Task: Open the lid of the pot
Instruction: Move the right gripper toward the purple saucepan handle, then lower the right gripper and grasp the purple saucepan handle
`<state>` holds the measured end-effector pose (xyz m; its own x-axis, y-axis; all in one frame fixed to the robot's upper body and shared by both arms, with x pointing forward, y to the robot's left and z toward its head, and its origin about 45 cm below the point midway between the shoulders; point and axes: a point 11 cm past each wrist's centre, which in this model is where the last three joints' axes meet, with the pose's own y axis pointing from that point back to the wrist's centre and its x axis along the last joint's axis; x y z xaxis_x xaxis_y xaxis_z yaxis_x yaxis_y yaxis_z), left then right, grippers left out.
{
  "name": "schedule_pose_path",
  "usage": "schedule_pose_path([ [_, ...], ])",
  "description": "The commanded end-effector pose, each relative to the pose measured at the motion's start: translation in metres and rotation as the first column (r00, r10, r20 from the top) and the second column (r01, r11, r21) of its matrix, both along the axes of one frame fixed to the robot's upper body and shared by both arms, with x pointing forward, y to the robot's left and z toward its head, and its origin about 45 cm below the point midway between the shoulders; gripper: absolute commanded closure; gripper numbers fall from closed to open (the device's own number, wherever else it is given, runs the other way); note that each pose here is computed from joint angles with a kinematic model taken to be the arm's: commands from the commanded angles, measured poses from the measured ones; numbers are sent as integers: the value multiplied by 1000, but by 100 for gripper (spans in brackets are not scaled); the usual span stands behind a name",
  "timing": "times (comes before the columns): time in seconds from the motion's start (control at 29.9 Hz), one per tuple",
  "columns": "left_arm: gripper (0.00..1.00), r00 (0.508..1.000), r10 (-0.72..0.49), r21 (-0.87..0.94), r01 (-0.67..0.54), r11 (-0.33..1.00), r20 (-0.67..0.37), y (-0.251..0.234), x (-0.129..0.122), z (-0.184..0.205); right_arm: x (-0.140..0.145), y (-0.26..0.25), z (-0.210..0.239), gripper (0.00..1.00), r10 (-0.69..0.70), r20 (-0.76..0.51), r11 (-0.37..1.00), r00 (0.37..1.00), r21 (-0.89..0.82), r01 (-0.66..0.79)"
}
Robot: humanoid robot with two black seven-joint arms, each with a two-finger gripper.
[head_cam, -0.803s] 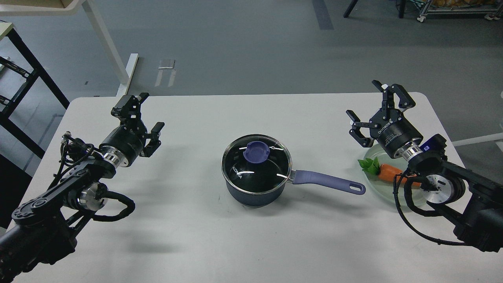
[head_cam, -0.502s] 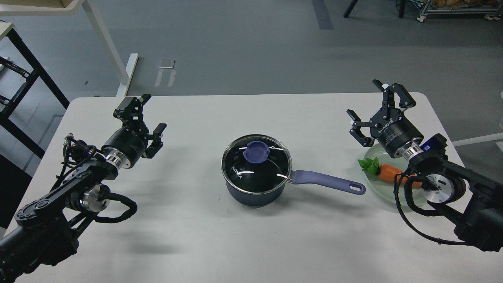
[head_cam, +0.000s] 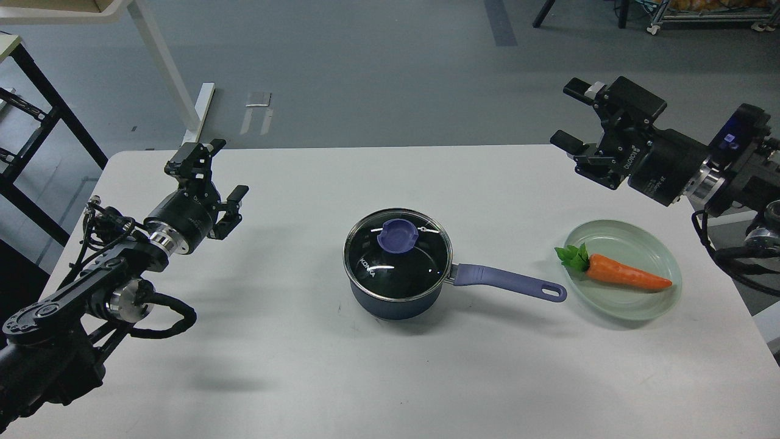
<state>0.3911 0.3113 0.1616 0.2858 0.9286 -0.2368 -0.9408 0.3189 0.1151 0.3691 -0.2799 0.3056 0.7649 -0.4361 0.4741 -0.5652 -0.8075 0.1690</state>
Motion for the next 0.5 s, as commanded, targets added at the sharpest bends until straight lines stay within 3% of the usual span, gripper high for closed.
schedule_pose_path([
  [0.0,1,1000,-16,-12,16,1000,11,-6,0,4,-9,17,-7,0,194,97,941,976,-301,-157],
  [0.23,1,999,-39,-19,39,999,34,-13,0,13,-32,42,-37,0,518,82,666,851,-663,-341],
  [0.47,1,997,-55,-20,56,998,51,-17,-2,20,-40,50,-64,0,687,89,467,721,-814,-345],
])
